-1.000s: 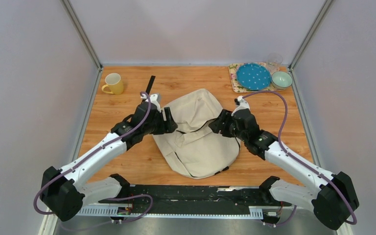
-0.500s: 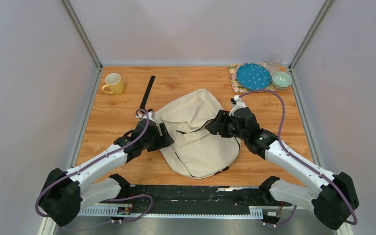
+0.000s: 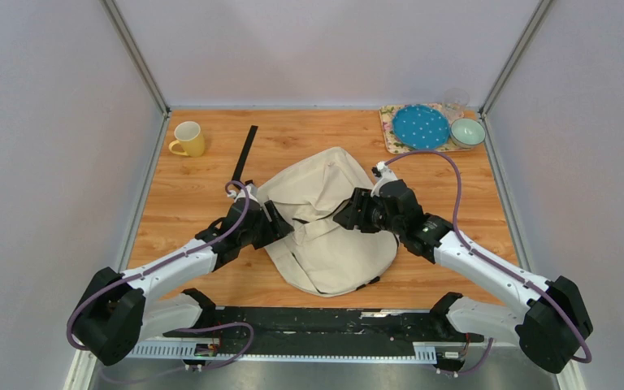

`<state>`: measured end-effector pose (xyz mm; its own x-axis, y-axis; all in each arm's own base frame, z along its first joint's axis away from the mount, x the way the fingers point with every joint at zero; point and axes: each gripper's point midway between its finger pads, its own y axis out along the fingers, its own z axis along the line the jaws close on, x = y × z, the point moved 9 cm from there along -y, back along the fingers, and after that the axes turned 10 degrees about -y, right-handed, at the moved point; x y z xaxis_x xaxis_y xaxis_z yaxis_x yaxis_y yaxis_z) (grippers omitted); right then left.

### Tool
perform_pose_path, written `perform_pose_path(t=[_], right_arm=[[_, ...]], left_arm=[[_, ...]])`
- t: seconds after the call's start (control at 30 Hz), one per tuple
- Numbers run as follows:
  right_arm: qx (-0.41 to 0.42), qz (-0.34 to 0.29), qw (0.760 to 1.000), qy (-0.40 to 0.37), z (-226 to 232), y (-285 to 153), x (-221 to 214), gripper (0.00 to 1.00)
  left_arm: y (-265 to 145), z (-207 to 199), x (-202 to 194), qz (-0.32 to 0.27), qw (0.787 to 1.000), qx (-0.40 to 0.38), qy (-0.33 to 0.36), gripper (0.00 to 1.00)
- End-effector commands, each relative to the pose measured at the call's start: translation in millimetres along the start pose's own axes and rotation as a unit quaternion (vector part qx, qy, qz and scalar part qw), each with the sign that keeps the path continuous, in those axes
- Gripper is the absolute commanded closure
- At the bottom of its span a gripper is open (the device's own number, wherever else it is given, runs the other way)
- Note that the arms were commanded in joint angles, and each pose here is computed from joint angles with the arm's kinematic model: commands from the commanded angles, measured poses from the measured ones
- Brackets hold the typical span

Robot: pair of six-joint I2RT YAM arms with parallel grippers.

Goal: Pack the student bag
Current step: Zip the student bag at the center of the board.

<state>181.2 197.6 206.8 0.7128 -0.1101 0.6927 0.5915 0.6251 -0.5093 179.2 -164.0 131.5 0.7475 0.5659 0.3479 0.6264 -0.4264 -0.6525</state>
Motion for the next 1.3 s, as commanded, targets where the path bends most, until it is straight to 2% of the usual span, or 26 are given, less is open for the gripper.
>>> perform_pose_path(t=[0.0,0.03,0.07,0.27,0.33,0.43,0.47,0.53,0.73,0.83,1.1,1.27], right_arm=[[0.032,-0.021,0.999,-0.027,21.2,-1.6,16.1,0.42],[0.032,-0.017,0.999,-0.029,21.6,-0.4,14.8,0.42],[0.032,-0.013,0.999,-0.03,21.9,0.5,13.0,0.41],[0.031,-0.002,0.999,-0.034,23.4,4.2,7.9,0.42],[0.032,0.0,0.999,-0.035,24.0,4.7,7.2,0.42],[0.032,0.004,0.999,-0.036,24.7,6.1,6.1,0.42],[0.033,0.005,0.999,-0.038,25.7,6.1,6.1,0.42],[0.034,0.008,0.999,-0.041,27.2,7.4,5.5,0.42],[0.047,0.02,0.996,-0.071,39.5,11.6,6.5,0.42],[0.045,0.022,0.993,-0.11,53.1,12.6,10.7,0.42],[0.017,0.045,0.967,-0.251,79.4,34.9,12.5,0.45],[-0.003,0.064,0.952,-0.299,85.0,63.1,14.7,0.47]], left_arm=[[6.6,0.3,-1.7,-0.014,0.999,-0.036,-0.022,0.33],[6.7,0.5,-2.1,-0.015,0.999,-0.041,-0.024,0.38],[8.8,3.0,0.1,-0.032,0.998,-0.038,-0.026,0.48],[13.0,4.5,3.8,-0.044,0.998,-0.032,-0.022,0.69],[14.4,5.5,5.1,-0.045,0.998,-0.028,-0.022,0.72],[14.9,6.0,7.3,-0.048,0.998,-0.026,-0.02,0.81],[15.1,5.5,8.0,-0.048,0.998,-0.026,-0.019,0.89],[14.8,5.6,9.6,-0.051,0.998,-0.024,-0.018,0.99],[7.9,-2.4,17.2,-0.057,0.998,-0.028,0.002,1.0],[-1.0,-8.4,23.3,-0.07,0.997,-0.037,0.014,1.0],[-20.1,-18.7,29.7,-0.074,0.995,-0.069,0.027,1.0],[-24.2,-22.3,31.8,-0.074,0.994,-0.078,0.031,1.0]])
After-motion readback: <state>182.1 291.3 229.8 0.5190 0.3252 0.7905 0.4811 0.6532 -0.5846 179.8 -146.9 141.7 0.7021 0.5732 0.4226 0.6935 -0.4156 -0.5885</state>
